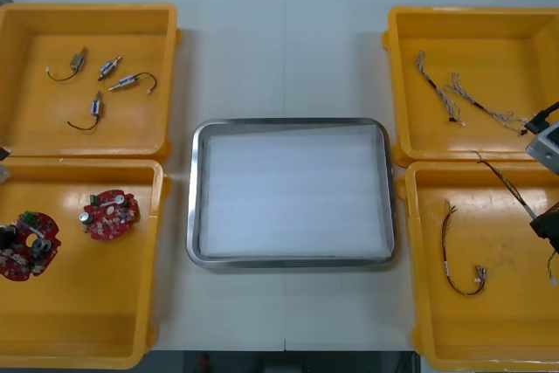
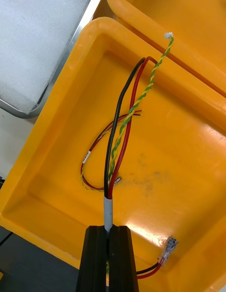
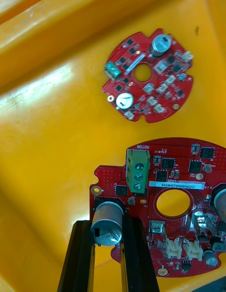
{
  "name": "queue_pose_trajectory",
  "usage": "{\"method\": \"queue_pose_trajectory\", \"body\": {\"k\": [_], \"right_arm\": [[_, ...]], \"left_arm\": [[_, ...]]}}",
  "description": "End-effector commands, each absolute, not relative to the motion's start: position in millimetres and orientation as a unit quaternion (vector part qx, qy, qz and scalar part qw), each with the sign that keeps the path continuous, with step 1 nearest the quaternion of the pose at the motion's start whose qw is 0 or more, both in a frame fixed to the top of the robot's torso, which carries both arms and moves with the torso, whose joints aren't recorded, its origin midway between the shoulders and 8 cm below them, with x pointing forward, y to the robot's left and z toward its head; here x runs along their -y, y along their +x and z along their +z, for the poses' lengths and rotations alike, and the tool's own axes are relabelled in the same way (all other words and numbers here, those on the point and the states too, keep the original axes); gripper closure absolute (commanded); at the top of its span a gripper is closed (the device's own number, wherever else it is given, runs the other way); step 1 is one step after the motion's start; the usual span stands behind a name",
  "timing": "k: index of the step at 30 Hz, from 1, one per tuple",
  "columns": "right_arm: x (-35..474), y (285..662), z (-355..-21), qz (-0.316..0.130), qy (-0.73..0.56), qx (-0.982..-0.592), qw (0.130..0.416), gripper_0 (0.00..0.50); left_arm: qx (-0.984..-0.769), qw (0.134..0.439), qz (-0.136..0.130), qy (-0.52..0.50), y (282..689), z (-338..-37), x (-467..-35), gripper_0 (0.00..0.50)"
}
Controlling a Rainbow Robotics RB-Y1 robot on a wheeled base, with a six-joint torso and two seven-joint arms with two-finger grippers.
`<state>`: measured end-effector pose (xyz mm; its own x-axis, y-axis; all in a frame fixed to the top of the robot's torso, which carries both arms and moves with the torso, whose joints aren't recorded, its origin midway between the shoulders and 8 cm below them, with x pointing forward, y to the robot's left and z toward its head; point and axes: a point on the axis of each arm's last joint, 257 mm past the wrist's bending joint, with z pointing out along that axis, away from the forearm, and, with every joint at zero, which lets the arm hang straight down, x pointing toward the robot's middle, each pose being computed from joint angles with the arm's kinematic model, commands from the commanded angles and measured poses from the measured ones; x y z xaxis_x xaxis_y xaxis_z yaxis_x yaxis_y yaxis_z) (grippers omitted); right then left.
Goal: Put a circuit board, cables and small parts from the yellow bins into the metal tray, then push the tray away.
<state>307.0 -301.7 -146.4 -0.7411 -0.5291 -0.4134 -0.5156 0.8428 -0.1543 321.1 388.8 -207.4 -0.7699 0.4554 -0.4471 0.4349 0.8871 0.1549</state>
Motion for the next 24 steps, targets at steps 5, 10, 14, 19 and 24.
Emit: {"method": "queue_pose_trajectory", "body": {"k": [5,10,14,19,24], "right_arm": [[305.9,309.7,-131.9,-0.04,-0.301,-0.923,0.237,0.5],[305.9,309.7,-131.9,-0.04,-0.301,-0.923,0.237,0.5],[305.9,309.7,-131.9,-0.04,-0.301,-0.923,0.237,0.5],[305.9,309.7,-131.9,-0.04,-0.301,-0.923,0.237,0.5],[305.9,309.7,-131.9,-0.04,-0.301,-0.923,0.237,0.5]], "left_arm": [[-0.945,0.262,0.008,0.194,333.2,-170.2,-350.7,0.5],[-0.947,0.271,-0.011,0.173,336.9,-161.7,-327.0,0.5],[-0.949,0.27,-0.014,0.162,338.4,-156.3,-315.2,0.5],[-0.953,0.266,-0.019,0.141,339.5,-148.6,-298.9,0.5],[-0.954,0.27,-0.026,0.125,343.3,-142.3,-284.8,0.5]]}}
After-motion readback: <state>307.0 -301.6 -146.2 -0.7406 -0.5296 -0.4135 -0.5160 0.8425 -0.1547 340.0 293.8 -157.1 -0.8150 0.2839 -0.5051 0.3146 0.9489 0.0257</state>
